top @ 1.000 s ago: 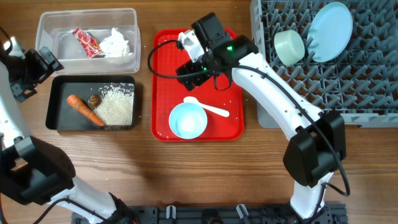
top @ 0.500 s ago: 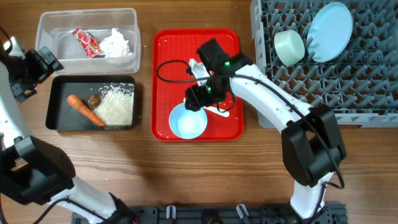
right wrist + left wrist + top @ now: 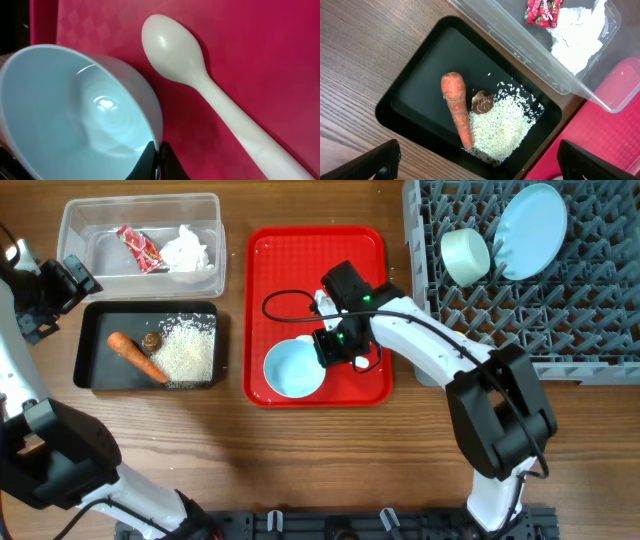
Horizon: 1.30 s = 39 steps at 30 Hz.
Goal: Sort waste into correct bins and load items into the dishwasher rack
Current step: 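Carry the blue bowl right over the rack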
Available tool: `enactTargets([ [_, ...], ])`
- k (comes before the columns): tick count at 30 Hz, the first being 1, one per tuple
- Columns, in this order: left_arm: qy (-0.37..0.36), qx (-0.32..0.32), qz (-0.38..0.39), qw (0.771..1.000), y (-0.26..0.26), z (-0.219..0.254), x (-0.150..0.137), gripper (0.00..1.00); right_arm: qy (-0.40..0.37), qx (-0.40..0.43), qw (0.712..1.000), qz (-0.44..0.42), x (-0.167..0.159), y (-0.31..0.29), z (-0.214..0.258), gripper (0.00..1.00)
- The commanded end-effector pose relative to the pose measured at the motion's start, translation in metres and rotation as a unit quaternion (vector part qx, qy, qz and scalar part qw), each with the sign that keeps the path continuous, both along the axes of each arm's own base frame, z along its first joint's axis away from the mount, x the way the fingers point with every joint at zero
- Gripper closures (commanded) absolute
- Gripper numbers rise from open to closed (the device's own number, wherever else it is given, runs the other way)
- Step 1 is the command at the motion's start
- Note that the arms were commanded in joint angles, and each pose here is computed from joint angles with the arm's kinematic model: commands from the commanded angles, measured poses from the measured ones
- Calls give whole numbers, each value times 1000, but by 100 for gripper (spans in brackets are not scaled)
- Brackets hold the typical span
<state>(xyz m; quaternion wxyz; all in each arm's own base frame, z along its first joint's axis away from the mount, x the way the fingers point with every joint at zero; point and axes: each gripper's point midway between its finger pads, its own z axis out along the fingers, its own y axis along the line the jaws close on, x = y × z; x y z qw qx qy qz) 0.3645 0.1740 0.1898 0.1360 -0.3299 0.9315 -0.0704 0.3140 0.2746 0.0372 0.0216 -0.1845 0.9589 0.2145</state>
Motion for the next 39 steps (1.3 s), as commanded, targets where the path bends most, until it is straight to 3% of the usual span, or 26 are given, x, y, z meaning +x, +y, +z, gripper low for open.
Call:
enactTargets([
  [1, -15, 8, 1, 1000, -1, 13, -1, 0, -36, 22, 999, -15, 15, 0, 33, 96],
  [5, -15, 7, 0, 1000, -1, 13, -1, 0, -153, 4, 987, -58, 44, -29, 104, 96],
  [9, -15, 8, 1, 1000, -1, 13, -1, 0, -287, -129, 934, -172, 57, -111, 173, 96],
  [11, -15, 7, 1, 1000, -1, 13, -1, 0, -343, -212, 879, -254, 49, -165, 209, 96],
  [14, -15, 8, 1, 1000, -1, 13, -1, 0, -422, -344, 736, -403, 13, -257, 274, 96],
  [17, -15, 8, 1, 1000, -1, 13, -1, 0, -471, -414, 629, -459, -20, -300, 317, 96],
  [24, -15, 8, 1, 1000, -1, 13, -1, 0, -440, -475, 606, -462, -23, -329, 300, 96],
  [34, -15, 7, 0, 1000, -1, 13, -1, 0, -342, -615, 648, -293, 27, -319, 220, 96],
  [39, -15, 7, 0, 1000, -1, 13, -1, 1, -305, -652, 646, -254, 40, -323, 190, 96],
])
